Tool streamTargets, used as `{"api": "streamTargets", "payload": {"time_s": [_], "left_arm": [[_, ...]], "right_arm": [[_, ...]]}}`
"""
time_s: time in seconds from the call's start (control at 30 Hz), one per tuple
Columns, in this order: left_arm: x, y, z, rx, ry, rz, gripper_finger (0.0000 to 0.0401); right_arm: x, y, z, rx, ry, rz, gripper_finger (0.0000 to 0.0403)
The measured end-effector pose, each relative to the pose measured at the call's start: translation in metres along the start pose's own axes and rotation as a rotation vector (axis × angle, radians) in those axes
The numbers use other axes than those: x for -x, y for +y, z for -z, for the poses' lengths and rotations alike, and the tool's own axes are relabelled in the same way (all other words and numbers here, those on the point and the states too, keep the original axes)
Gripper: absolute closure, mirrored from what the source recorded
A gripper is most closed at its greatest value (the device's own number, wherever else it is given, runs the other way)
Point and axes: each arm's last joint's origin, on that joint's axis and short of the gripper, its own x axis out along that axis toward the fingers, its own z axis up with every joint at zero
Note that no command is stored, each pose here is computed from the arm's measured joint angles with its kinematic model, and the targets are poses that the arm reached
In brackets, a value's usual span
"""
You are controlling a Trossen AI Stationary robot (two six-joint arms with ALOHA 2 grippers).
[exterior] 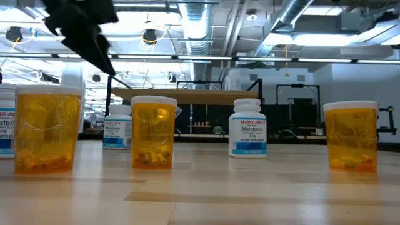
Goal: Pick and place medicine bottles onto shelf by color
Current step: Put the top white pill bottle on the shelf
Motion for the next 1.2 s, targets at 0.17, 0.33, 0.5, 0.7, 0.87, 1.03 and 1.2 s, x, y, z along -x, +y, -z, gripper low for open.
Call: {"api": "streamTargets", "payload": {"time_s": [0.17, 0.33, 0.5, 0.7, 0.87, 1.03, 1.2], "left_arm": [[-0.027, -0.015, -0.035, -0.134, 0.236, 0.088, 0.0128], [-0.054, -0.024, -0.048, -0.283, 0.367, 0.073, 0.0128], [-0.07, -0.027, -0.048, -0.392, 0.417, 0.032, 0.0128], [-0.073, -0.022, -0.05, -0.412, 0.409, 0.011, 0.0128], [-0.078, -0.017, -0.05, -0.414, 0.425, 0.062, 0.0128], [-0.087, -0.012, -0.049, -0.392, 0.449, 0.085, 0.0128], [-0.094, -0.008, -0.049, -0.359, 0.448, 0.118, 0.0128]], "right_arm": [[0.009, 0.003, 0.004, -0.024, -0.036, 0.026, 0.0285], [0.014, 0.006, 0.006, -0.021, -0.056, 0.019, 0.0285], [0.013, 0.008, 0.006, -0.011, -0.05, 0.013, 0.0285], [0.013, 0.009, 0.007, -0.006, -0.049, 0.008, 0.0285], [0.013, 0.009, 0.007, -0.006, -0.048, 0.009, 0.0285], [0.013, 0.009, 0.007, -0.004, -0.048, 0.009, 0.0285], [0.013, 0.009, 0.007, -0.004, -0.045, 0.01, 0.0285]]}}
